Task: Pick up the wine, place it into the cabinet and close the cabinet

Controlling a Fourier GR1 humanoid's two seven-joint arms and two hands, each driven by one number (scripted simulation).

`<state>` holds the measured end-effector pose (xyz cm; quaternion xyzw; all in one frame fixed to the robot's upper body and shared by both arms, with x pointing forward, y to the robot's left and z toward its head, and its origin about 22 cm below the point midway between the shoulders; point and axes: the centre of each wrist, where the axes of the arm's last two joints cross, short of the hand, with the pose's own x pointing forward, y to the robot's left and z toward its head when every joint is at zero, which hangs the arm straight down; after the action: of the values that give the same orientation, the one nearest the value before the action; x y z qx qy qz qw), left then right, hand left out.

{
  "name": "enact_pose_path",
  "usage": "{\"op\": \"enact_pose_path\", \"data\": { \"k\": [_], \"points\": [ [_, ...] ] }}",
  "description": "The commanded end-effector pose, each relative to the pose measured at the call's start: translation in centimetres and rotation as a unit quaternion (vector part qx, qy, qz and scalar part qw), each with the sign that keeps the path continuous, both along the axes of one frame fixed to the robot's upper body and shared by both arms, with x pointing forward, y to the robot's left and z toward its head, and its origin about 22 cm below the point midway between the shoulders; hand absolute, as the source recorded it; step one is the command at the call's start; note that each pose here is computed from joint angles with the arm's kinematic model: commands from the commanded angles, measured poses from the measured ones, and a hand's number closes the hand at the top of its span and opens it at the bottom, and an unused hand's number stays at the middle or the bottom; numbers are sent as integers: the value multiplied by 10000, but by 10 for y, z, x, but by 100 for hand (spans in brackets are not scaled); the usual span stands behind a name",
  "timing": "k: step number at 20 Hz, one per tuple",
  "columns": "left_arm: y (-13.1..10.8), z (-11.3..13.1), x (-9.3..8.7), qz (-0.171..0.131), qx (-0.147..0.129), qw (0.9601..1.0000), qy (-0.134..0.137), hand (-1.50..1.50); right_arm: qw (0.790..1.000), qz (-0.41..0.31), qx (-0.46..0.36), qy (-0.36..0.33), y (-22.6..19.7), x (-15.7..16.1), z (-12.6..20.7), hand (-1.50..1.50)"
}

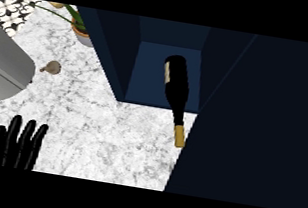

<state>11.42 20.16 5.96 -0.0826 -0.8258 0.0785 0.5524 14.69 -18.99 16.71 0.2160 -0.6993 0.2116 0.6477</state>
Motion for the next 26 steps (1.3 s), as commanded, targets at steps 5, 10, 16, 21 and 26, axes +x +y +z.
{"op": "enact_pose_path", "data": {
  "k": [5,10,16,21,26],
  "points": [
    [46,13,9,305,-13,9995,-79,-150,9901,1308,130,-502,21,-41,23,150],
    [69,6,3,378,44,9993,20,-150,9871,1533,230,-390,38,-57,34,150],
    [107,13,11,383,86,9992,35,-150,9843,1686,446,-271,74,-60,25,150],
    [107,29,13,154,79,9998,-74,-150,9875,1456,468,-369,94,-64,18,150],
    [118,26,12,183,103,9998,-6,-150,9885,1317,349,-654,108,-61,25,150]
  ]
}}
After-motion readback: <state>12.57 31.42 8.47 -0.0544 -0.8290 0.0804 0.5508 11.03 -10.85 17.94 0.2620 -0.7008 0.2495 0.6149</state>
